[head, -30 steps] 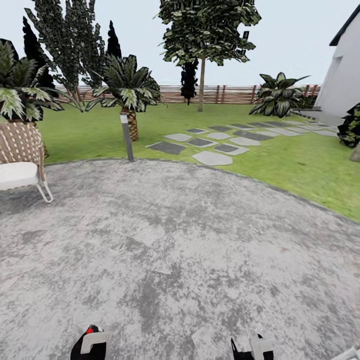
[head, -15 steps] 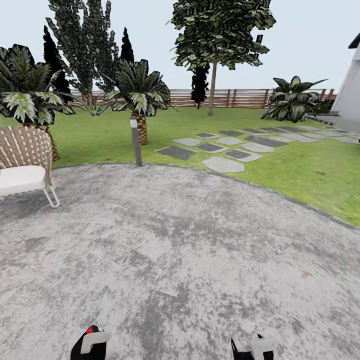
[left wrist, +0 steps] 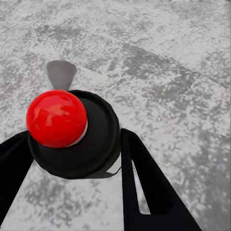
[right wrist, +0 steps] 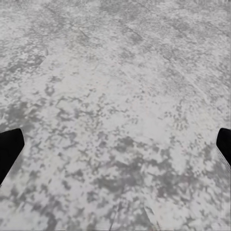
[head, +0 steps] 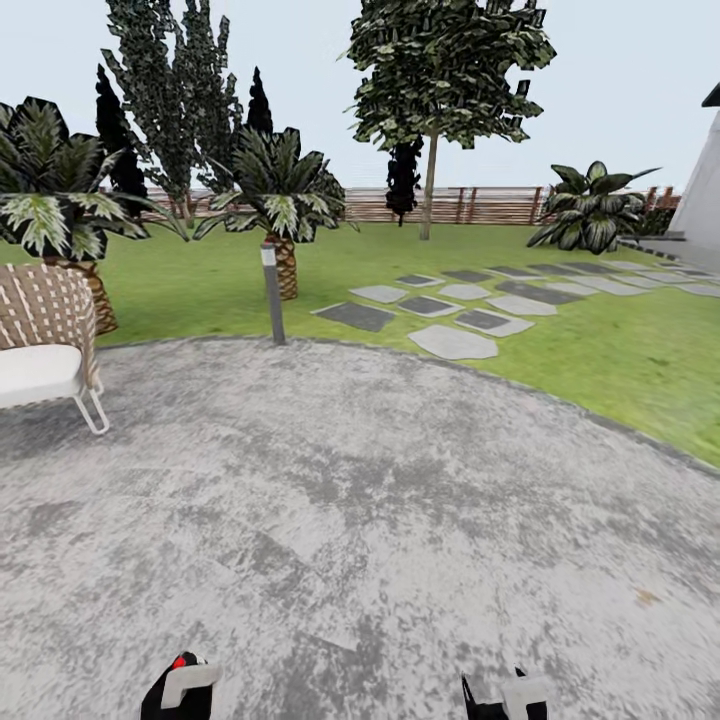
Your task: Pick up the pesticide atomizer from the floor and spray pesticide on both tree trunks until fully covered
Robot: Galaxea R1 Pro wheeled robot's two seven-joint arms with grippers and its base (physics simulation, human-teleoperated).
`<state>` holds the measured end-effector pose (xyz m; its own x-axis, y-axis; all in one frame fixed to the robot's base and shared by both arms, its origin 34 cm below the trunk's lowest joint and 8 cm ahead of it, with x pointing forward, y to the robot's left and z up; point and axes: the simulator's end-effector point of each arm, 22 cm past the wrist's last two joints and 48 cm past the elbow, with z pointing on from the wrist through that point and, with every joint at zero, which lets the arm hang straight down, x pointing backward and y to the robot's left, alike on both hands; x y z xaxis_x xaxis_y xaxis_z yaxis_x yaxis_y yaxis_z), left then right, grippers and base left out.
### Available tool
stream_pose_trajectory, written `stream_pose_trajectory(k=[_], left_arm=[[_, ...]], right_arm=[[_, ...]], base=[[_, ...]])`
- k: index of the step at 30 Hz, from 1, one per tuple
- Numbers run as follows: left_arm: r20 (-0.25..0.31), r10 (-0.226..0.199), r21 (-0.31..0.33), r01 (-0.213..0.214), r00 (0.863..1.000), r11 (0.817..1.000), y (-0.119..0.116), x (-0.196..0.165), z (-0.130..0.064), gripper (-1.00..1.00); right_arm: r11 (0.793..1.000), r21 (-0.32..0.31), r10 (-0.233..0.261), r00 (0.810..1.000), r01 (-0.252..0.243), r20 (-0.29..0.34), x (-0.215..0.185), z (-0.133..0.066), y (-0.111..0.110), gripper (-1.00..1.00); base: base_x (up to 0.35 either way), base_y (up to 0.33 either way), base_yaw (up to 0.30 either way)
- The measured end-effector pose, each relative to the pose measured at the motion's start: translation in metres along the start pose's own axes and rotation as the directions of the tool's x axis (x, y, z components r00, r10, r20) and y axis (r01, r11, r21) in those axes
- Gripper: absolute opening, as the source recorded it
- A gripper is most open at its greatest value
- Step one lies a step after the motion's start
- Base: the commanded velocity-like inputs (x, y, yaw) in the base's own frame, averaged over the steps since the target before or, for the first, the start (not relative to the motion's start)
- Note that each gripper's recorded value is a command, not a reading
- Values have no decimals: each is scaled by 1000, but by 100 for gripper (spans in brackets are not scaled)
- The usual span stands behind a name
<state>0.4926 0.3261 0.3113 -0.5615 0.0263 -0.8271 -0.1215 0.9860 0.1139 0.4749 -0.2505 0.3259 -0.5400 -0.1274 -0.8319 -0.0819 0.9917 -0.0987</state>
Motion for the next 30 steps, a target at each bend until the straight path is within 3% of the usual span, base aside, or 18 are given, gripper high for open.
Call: stream_pose_trajectory(k=[15, 30], left_arm=[[5, -1, 2, 1, 1000, 1000, -1, -2, 0, -100], [4, -1, 2, 1, 1000, 1000, -1, -2, 0, -100]], right_arm=[[1000, 2, 0, 1000, 0, 5, -2, 0, -1, 100], [1000, 3, 0, 1000, 0, 6, -3, 0, -1, 100]], base=[[339, 0, -8], [339, 0, -222]])
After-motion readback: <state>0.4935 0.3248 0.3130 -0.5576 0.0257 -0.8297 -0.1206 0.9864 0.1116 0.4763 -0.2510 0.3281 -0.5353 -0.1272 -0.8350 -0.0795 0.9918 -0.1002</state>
